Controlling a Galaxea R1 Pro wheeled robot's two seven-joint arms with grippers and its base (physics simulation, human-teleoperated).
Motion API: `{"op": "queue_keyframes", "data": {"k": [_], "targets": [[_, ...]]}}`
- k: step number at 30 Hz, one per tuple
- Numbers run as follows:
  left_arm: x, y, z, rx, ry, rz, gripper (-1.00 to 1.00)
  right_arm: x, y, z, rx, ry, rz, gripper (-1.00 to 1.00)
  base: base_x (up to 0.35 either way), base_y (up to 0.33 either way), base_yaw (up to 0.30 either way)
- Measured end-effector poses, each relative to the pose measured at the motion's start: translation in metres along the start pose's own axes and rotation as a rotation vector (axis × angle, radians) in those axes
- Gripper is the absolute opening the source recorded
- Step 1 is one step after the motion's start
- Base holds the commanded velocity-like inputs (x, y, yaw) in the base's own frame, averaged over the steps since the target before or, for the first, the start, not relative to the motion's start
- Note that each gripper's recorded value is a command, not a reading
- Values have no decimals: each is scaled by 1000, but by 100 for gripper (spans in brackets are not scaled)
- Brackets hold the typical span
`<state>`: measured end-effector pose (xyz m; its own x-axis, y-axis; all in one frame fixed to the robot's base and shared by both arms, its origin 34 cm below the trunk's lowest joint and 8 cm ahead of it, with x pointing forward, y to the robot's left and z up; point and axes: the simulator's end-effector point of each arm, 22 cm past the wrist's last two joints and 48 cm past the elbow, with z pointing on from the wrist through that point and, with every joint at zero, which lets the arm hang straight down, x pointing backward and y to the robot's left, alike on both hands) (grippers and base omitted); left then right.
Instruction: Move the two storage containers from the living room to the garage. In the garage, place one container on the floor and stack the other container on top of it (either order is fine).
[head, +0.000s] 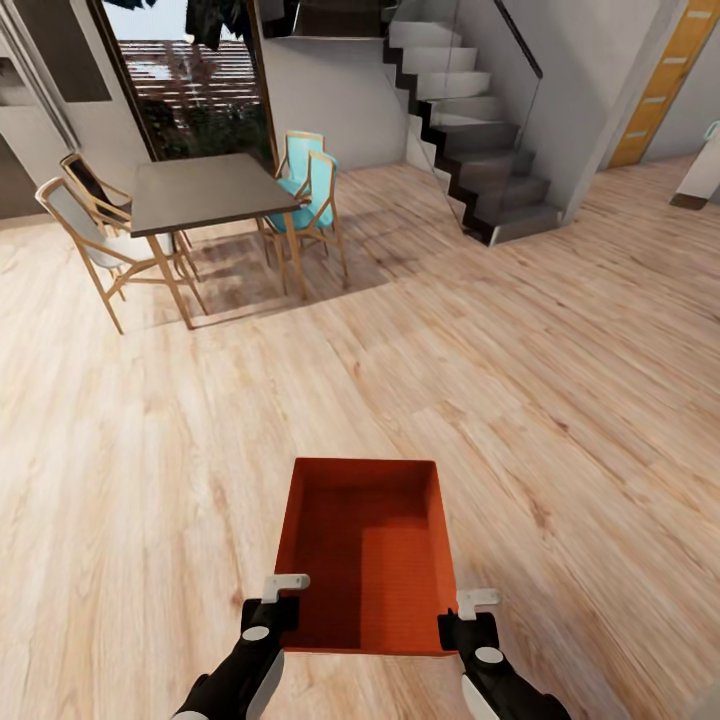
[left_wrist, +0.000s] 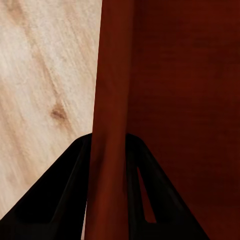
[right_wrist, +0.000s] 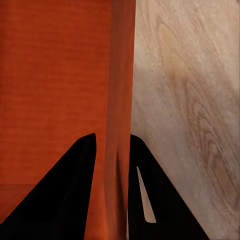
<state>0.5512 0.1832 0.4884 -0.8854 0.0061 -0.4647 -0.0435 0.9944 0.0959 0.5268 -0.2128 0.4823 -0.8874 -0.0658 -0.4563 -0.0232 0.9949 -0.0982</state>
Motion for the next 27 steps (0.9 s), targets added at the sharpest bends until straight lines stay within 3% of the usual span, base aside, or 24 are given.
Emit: {"op": "queue_keyframes", "data": {"k": [19, 27], "targets": [[-10, 0, -4, 0, -21, -3, -100, -10, -1, -3, 2, -21, 1, -100, 26, 0, 0], [-16, 1, -7, -1, -31, -3, -100, -16, -2, -6, 2, -31, 2, -100, 246, 0, 0]]}}
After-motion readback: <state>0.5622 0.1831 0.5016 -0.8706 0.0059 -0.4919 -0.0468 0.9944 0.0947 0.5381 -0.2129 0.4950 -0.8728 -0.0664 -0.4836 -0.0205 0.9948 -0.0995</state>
